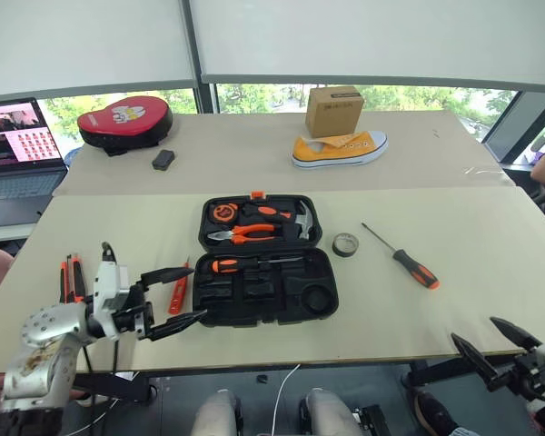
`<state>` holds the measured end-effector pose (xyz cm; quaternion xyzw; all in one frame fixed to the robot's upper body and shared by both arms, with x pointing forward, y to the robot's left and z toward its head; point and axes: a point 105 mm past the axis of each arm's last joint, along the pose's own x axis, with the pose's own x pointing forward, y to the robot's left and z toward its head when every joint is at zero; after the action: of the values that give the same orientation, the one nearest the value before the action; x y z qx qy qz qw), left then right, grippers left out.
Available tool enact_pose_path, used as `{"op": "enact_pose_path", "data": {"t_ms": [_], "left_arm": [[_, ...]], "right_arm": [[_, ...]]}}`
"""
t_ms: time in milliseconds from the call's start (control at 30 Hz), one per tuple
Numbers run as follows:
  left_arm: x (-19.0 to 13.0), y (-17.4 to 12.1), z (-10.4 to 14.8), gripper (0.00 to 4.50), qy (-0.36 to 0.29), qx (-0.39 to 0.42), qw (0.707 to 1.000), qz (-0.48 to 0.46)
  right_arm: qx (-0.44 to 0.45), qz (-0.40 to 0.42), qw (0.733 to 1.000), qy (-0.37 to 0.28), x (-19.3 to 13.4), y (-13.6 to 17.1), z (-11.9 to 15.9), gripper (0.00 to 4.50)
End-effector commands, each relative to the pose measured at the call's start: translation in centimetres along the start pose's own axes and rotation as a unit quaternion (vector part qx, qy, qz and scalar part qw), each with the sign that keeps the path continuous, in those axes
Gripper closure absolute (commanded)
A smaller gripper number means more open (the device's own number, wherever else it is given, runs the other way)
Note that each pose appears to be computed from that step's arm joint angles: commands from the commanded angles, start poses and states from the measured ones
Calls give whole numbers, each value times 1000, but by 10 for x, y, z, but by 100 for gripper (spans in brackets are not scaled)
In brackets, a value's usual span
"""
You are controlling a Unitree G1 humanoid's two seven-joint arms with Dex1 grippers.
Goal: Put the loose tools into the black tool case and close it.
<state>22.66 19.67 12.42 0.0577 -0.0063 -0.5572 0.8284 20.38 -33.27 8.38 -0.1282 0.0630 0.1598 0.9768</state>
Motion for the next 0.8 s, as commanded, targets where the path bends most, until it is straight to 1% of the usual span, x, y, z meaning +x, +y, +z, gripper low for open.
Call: {"op": "enact_pose_path", "data": {"t_ms": [33, 167, 300, 400, 433, 467, 600, 667, 733, 767, 800], "left_arm": [[15, -10, 14, 4, -30, 21, 999, -23], [32, -13, 16, 4, -41, 26, 998, -27], [37, -13, 17, 4, -41, 31, 998, -34], [40, -13, 19, 4, -45, 37, 998, -38], [41, -13, 20, 0, -47, 39, 997, -39], [42, -13, 21, 0, -49, 42, 997, -42], [42, -13, 26, 0, -55, 52, 996, -41], [42, -12, 31, 0, -67, 48, 996, -36], [41, -11, 36, 0, -76, 42, 996, -29], [40, -10, 37, 0, -77, 41, 996, -23], [38, -8, 37, 0, -77, 40, 996, -15]], "right_arm": [[-21, 31, 999, 13, 30, -13, 23, 0], [-58, 92, 990, 87, 69, -20, 26, 0], [-50, 114, 984, 125, 94, -26, 22, 0], [-31, 138, 977, 161, 108, -23, 15, 0], [-20, 139, 974, 176, 112, -23, 13, 52], [-18, 141, 972, 186, 115, -24, 11, 63], [-15, 142, 972, 186, 120, -29, 19, 210], [-42, 137, 973, 180, 118, -34, 28, 278], [-60, 117, 979, 156, 119, -42, 45, 333], [-74, 122, 981, 130, 120, -41, 58, 344], [-90, 125, 982, 107, 121, -40, 71, 344]]}}
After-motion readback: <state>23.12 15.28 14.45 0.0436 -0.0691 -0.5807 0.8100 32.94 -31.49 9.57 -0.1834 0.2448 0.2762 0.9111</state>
